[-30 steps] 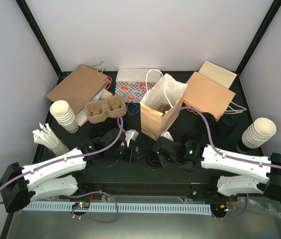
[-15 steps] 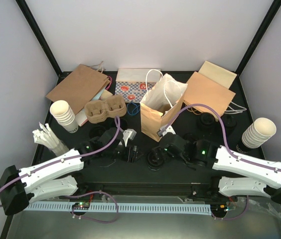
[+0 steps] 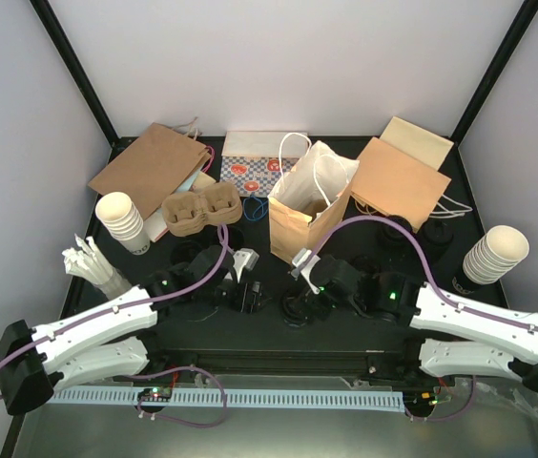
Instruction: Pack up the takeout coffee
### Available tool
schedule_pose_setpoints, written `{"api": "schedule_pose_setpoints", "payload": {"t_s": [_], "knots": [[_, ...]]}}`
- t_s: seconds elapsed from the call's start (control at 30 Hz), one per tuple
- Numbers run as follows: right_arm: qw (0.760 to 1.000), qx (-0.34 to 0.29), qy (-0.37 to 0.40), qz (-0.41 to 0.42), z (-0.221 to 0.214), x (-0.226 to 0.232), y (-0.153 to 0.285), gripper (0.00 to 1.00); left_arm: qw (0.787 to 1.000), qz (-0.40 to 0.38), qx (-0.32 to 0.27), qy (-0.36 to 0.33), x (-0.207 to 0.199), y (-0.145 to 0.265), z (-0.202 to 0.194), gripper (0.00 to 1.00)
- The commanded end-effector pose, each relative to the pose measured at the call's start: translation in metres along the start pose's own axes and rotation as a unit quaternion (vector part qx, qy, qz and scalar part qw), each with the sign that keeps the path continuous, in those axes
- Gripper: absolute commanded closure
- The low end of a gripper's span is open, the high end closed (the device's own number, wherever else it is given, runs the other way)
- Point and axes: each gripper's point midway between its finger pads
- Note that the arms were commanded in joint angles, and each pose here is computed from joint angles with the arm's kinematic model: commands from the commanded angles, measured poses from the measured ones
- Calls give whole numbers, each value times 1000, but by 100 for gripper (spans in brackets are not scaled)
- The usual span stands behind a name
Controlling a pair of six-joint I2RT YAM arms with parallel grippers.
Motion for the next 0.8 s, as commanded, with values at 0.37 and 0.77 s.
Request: {"api": "schedule_pose_setpoints", "payload": {"t_s": [0.37, 0.77], "knots": [[993, 83, 10, 83, -30, 35, -20, 0, 1000, -2, -26, -13, -6, 12, 14, 28], [991, 115, -48, 55, -50, 23, -29, 1, 1000, -8, -28, -10, -5, 9, 13, 28]]}}
Point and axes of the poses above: each gripper's point midway between its finger pads, its own y axis back along the fingers, its own x axis along the line the jaws close on, z = x × y
